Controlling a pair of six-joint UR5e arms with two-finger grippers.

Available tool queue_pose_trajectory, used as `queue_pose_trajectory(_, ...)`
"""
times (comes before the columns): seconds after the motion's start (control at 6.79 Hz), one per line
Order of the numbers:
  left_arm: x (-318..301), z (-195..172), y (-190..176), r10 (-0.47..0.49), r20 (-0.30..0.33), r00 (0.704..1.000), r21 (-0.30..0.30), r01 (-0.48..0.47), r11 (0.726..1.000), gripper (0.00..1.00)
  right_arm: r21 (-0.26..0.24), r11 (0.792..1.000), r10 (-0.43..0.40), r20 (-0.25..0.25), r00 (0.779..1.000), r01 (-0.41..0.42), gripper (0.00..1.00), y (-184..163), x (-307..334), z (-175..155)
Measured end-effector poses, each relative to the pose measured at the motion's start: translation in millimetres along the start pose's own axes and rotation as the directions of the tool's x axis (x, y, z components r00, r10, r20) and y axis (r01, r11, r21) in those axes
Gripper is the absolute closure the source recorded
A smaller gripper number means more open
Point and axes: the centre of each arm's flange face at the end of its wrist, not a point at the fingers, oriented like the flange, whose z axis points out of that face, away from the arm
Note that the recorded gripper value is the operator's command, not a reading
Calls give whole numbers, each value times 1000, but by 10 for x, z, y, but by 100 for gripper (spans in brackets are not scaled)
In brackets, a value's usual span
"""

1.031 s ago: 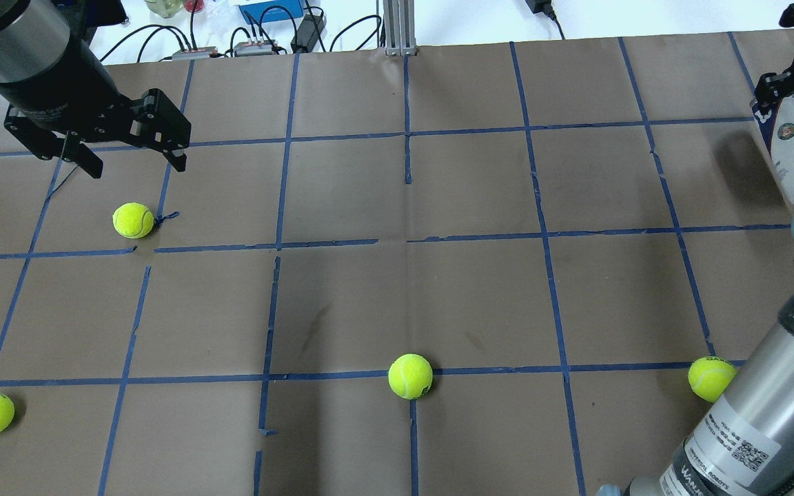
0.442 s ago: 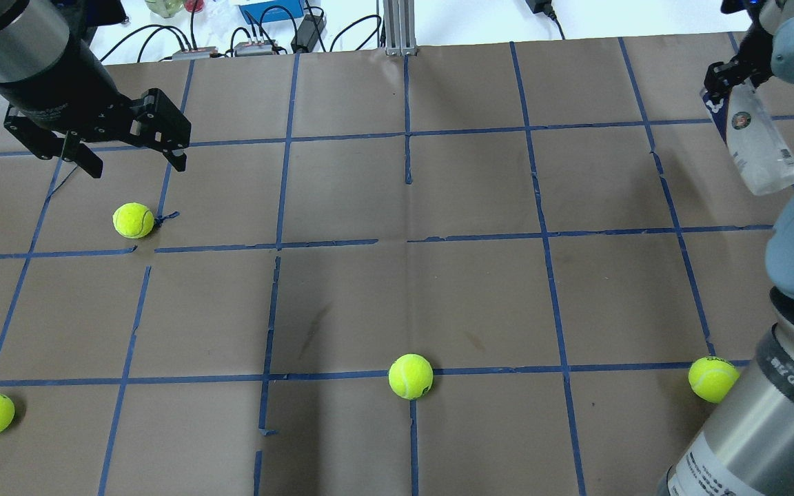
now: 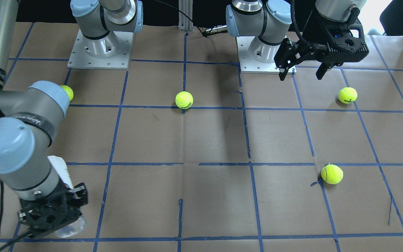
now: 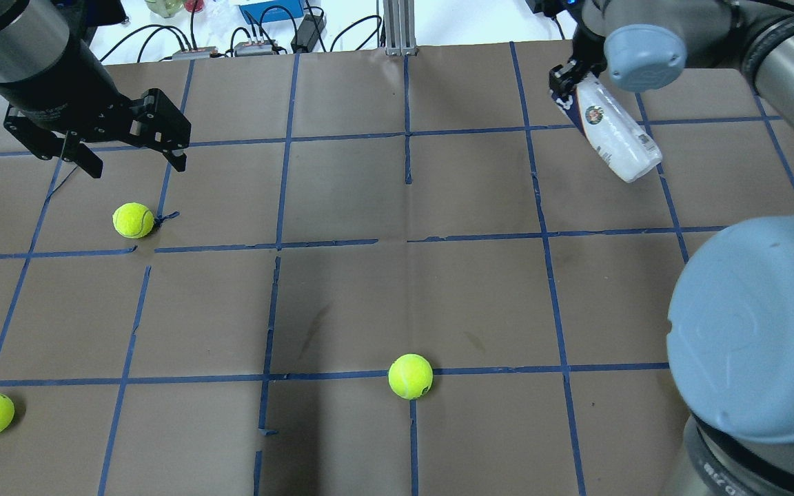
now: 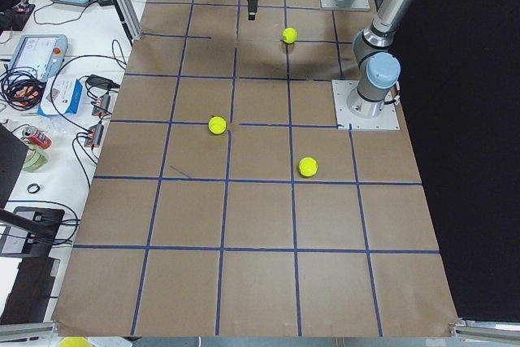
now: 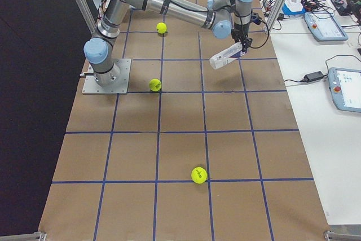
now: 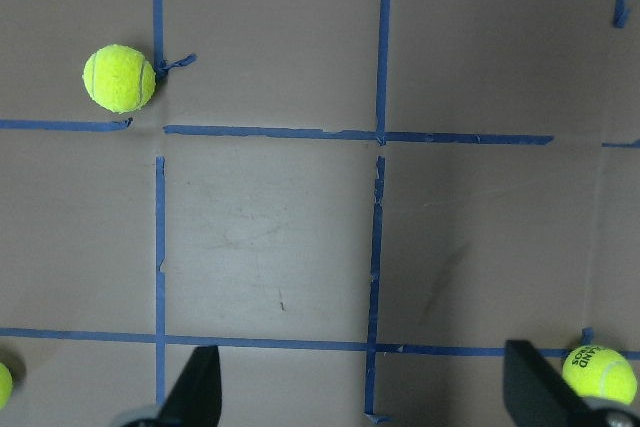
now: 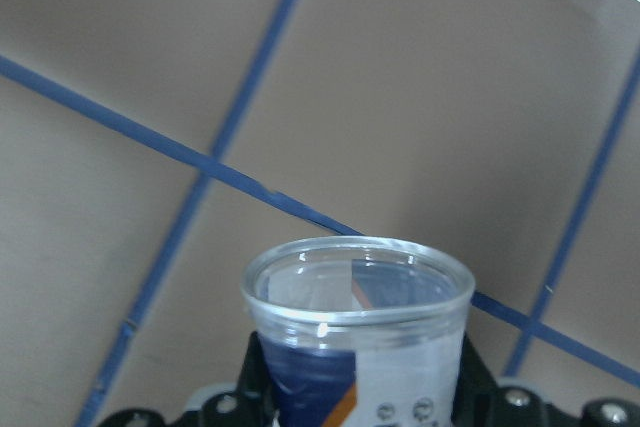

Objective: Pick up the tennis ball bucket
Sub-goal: 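Carry the can toward the table center and lay it on its side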

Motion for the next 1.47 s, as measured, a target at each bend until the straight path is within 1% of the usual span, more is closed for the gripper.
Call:
queue_pose_trajectory(0.15, 0, 0, 0, 0, 0, 1000, 0, 0, 1000, 0, 31, 996, -89, 28, 996, 88, 48, -246, -596, -45)
queue_pose_trajectory(0.29, 0, 0, 0, 0, 0, 1000, 0, 0, 1000, 0, 61, 983, -176, 39, 984, 173, 48, -429, -1137, -86)
queue_pose_trajectory(0.44, 0, 0, 0, 0, 0, 1000, 0, 0, 1000, 0, 83, 961, -270, 47, 962, 265, 48, -531, -1530, -80)
queue_pose_trajectory(0.59, 0, -1, 1, 0, 0, 1000, 0, 0, 1000, 0, 103, 932, -353, 61, 933, 346, 48, -585, -1796, -52)
queue_pose_trajectory(0.74, -2, -4, 3, 0, 1, 1000, 1, 0, 1000, 0, 126, 901, -426, 78, 901, 415, 48, -625, -2049, -31)
queue_pose_trajectory(0.88, -2, -8, 6, 0, 2, 1000, 2, 0, 1000, 0, 149, 868, -490, 92, 867, 474, 44, -655, -2279, -23)
queue_pose_trajectory(1.03, -3, -12, 8, 0, 3, 1000, 2, 0, 1000, 0, 179, 814, -573, 99, 813, 552, 39, -681, -2541, -49)
queue_pose_trajectory(1.18, -3, -16, 12, 0, 3, 1000, 3, 0, 1000, 0, 211, 716, -691, 82, 718, 665, 38, -702, -2884, -101)
queue_pose_trajectory(1.33, -3, -16, 15, 0, 3, 1000, 2, 0, 1000, 0, 233, 625, -774, 60, 630, 745, 38, -710, -3181, -142)
queue_pose_trajectory(1.47, -3, -14, 17, 0, 3, 1000, 2, 0, 1000, 0, 263, 575, -811, 58, 582, 775, 32, -718, -3366, -129)
